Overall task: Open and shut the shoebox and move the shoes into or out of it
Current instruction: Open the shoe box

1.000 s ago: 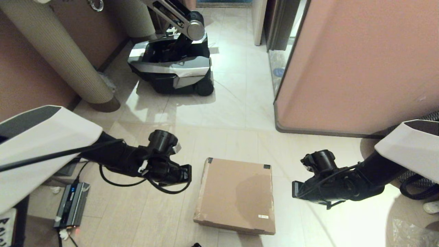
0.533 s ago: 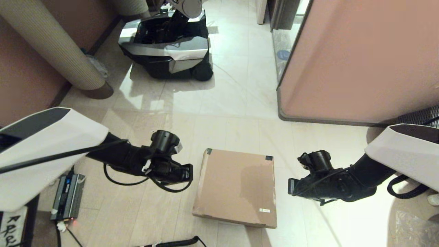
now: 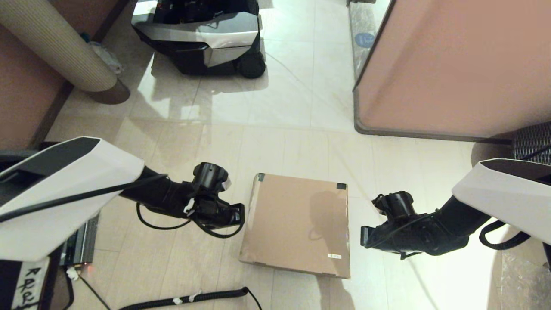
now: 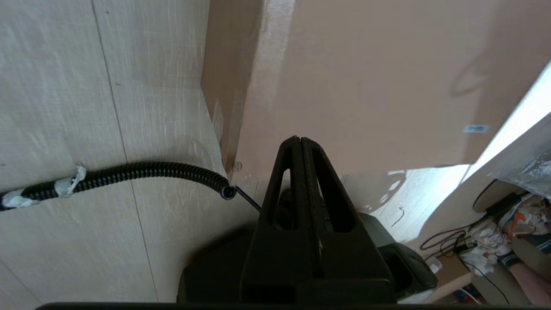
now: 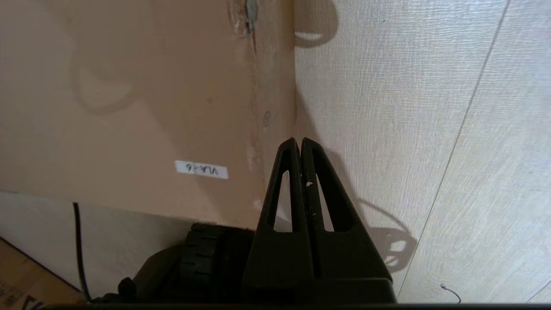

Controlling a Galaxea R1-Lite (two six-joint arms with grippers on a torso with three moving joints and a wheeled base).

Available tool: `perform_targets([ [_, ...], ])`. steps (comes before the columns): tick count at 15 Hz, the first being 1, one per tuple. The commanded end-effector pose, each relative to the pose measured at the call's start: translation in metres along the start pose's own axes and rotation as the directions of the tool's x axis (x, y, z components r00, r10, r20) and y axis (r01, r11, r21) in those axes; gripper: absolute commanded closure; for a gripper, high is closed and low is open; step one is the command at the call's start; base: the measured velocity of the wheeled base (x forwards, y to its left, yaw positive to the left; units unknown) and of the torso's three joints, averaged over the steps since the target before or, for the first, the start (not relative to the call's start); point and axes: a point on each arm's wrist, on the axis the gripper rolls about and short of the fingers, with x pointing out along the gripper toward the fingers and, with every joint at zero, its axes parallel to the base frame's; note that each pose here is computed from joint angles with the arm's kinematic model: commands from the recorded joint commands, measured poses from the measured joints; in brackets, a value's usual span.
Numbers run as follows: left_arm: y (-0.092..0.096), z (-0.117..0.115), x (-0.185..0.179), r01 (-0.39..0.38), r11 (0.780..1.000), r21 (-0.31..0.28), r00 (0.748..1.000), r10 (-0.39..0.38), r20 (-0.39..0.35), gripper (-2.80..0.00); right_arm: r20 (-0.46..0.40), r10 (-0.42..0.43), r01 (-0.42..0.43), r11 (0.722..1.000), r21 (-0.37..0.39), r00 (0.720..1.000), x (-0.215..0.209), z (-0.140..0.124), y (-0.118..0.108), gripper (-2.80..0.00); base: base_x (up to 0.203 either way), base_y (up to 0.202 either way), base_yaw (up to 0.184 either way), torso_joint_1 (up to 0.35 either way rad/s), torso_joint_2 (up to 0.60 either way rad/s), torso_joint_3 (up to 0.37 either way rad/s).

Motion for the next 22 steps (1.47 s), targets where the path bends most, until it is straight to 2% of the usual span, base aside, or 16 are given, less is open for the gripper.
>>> perform_targets([
  [1,0.001,-0.001,0.005,-0.001,1.000,-0.002,1.000,0.001,-0.009,0.00,0.001,0.002,-0.002,1.000,0.003,1.000,0.001,0.000,0.000,0.00,0.000,0.000,0.000,0.006,0.00,-0.194],
  [9,0.001,-0.004,0.011,-0.004,1.000,0.000,1.000,0.004,-0.016,0.00,-0.014,-0.009,0.009,1.000,0.009,1.000,0.003,-0.004,-0.004,0.00,0.000,0.000,0.000,0.005,0.00,-0.196],
  [10,0.001,-0.003,0.009,-0.010,1.000,0.001,1.000,0.010,-0.004,0.00,-0.014,-0.009,0.009,1.000,0.009,1.000,0.004,-0.004,-0.004,0.00,0.000,0.000,0.000,0.011,0.00,-0.202],
  [13,0.005,0.014,-0.009,-0.081,0.997,-0.002,0.992,0.081,0.099,0.00,-0.011,-0.008,0.008,1.000,0.007,1.000,0.004,-0.003,-0.003,0.00,0.000,0.000,0.000,0.002,0.01,-0.069],
  [15,0.005,0.024,-0.028,-0.085,0.996,-0.002,0.985,0.084,0.150,0.00,-0.014,-0.010,0.011,1.000,0.010,1.000,0.006,-0.003,-0.004,0.00,0.000,0.000,0.000,0.000,0.00,0.000],
  [17,0.004,0.026,-0.037,-0.097,0.995,0.039,0.983,0.090,0.163,0.00,-0.015,-0.010,0.010,1.000,0.009,1.000,0.006,-0.004,-0.004,0.00,0.000,0.000,0.000,0.000,0.00,0.000],
  [20,0.019,0.006,-0.001,-0.140,0.990,0.033,0.987,0.137,0.084,0.00,-0.023,-0.013,0.014,1.000,0.010,1.000,0.010,-0.006,-0.005,0.00,0.000,0.000,0.000,0.000,0.00,0.000],
  [21,0.025,0.001,0.015,-0.144,0.989,0.034,0.987,0.141,0.081,0.00,-0.023,-0.012,0.012,1.000,0.010,1.000,0.010,-0.006,-0.004,0.00,0.000,0.000,0.000,0.000,0.00,0.000],
  [22,0.027,0.002,0.027,-0.139,0.989,0.050,0.984,0.133,0.116,0.00,-0.017,-0.007,0.007,1.000,0.009,1.000,0.012,-0.006,-0.004,0.00,0.000,0.000,0.000,0.000,0.00,0.000],
])
